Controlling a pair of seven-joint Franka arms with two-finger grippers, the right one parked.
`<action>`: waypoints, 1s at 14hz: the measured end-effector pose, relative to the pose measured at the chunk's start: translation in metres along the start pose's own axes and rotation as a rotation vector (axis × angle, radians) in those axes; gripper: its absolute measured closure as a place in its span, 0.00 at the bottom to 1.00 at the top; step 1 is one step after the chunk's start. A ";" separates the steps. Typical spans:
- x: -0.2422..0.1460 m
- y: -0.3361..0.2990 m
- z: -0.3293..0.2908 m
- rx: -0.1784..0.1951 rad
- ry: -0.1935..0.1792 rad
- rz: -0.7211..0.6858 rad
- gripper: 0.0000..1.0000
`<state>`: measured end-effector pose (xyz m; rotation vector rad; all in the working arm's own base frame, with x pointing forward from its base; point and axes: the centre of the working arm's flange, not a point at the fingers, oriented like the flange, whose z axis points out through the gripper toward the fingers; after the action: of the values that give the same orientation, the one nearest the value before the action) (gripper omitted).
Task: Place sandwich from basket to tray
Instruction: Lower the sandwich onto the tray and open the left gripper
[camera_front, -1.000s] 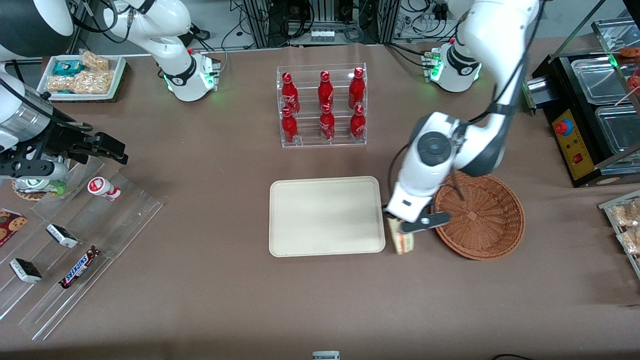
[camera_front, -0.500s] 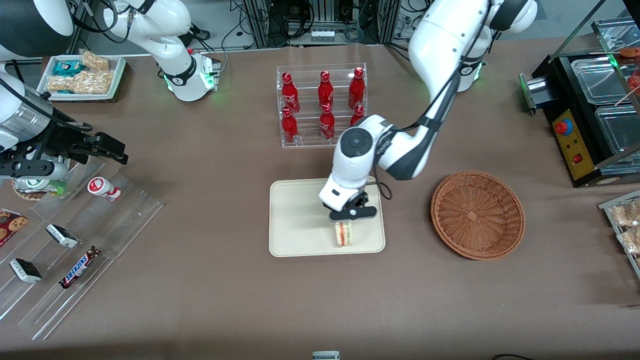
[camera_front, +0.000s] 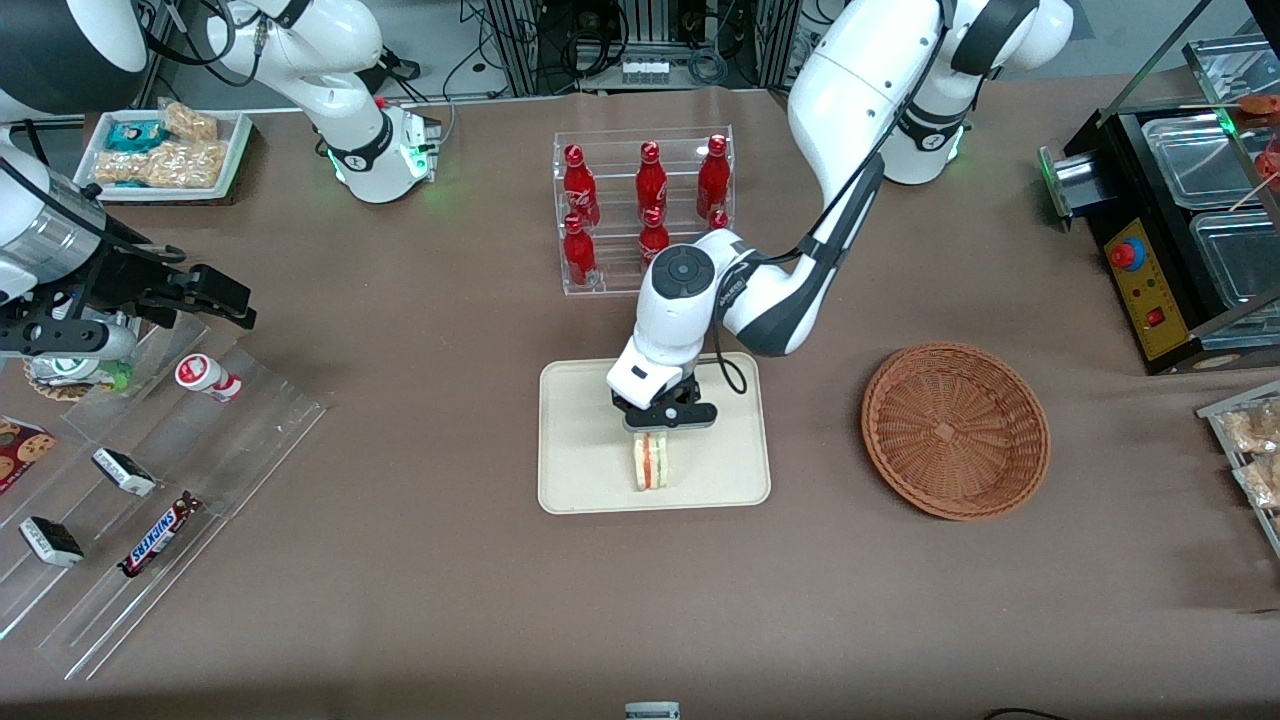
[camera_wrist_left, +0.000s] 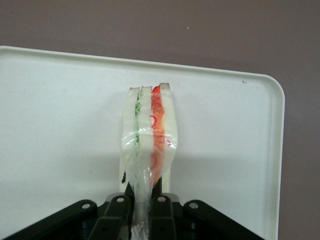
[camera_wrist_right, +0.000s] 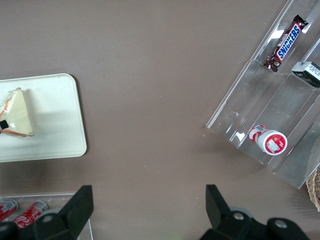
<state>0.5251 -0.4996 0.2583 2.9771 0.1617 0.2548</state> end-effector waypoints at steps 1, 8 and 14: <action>-0.004 0.003 0.001 -0.002 -0.005 0.005 0.87; -0.022 0.011 0.010 0.003 -0.027 0.050 0.70; 0.010 0.013 -0.074 0.046 -0.023 0.026 0.12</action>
<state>0.5226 -0.5008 0.3340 3.0280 0.1283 0.2226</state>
